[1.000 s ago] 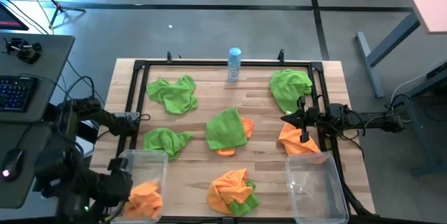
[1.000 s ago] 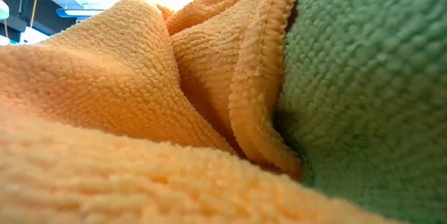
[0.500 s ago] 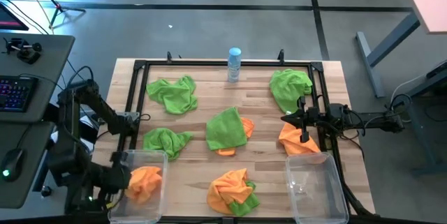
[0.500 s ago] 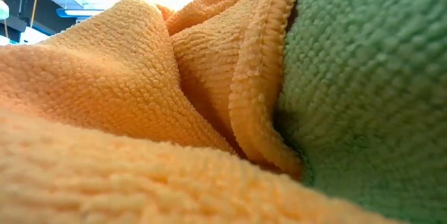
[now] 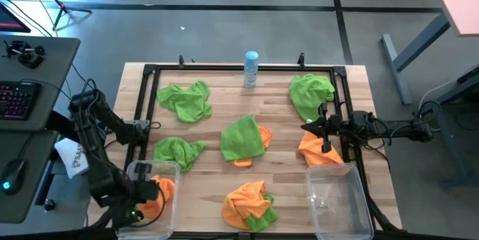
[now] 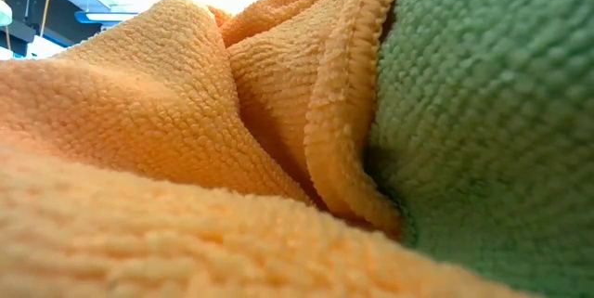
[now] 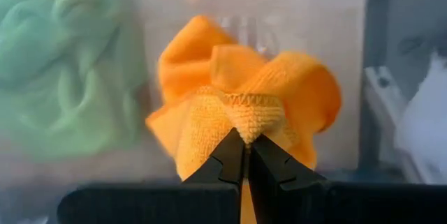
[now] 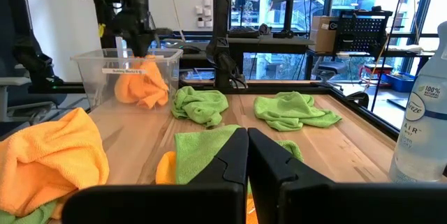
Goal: Sort microfiber towel by color & place in baskets
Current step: Put the orange microfiber cloth into the left transparent bin
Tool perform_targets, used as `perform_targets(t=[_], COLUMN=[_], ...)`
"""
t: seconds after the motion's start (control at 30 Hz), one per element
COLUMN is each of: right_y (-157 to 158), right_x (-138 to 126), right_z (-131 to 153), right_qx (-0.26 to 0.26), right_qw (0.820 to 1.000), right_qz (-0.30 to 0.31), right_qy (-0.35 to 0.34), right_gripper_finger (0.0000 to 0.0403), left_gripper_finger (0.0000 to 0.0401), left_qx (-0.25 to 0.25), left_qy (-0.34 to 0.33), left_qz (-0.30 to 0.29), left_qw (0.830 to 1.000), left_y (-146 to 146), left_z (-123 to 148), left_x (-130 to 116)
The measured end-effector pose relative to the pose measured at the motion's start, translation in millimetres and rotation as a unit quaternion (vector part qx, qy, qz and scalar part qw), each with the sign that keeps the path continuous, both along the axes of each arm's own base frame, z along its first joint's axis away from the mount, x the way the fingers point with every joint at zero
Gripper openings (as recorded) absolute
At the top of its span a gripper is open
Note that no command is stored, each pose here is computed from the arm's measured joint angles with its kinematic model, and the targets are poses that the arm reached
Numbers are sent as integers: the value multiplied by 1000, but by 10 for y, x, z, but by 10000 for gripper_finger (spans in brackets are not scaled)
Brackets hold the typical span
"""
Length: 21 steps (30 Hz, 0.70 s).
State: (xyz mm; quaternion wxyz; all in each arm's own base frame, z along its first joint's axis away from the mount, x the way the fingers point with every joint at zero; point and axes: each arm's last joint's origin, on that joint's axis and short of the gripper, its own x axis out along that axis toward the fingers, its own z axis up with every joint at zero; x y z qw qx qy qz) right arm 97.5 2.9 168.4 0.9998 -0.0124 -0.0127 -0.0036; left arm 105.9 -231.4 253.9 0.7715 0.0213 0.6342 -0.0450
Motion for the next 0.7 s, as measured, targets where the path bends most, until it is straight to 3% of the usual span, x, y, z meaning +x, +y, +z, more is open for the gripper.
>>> perform_targets(t=[0.17,0.47,0.7], right_y=[0,0,0], right_x=[0,0,0], right_z=[0,-1,0], right_qx=[0,0,0], right_qw=[1000,1000,1000], right_qz=[0,0,0], right_qy=[0,0,0], right_gripper_finger=[0,0,0], left_gripper_finger=[0,0,12], left_qx=[-30,7,18], left_qy=[-2,-6,-18], left_qz=[-40,-28,-30], left_qw=[999,1000,999], left_y=[-25,74,89], left_z=[-191,-409,-424], left_x=[60,30,37])
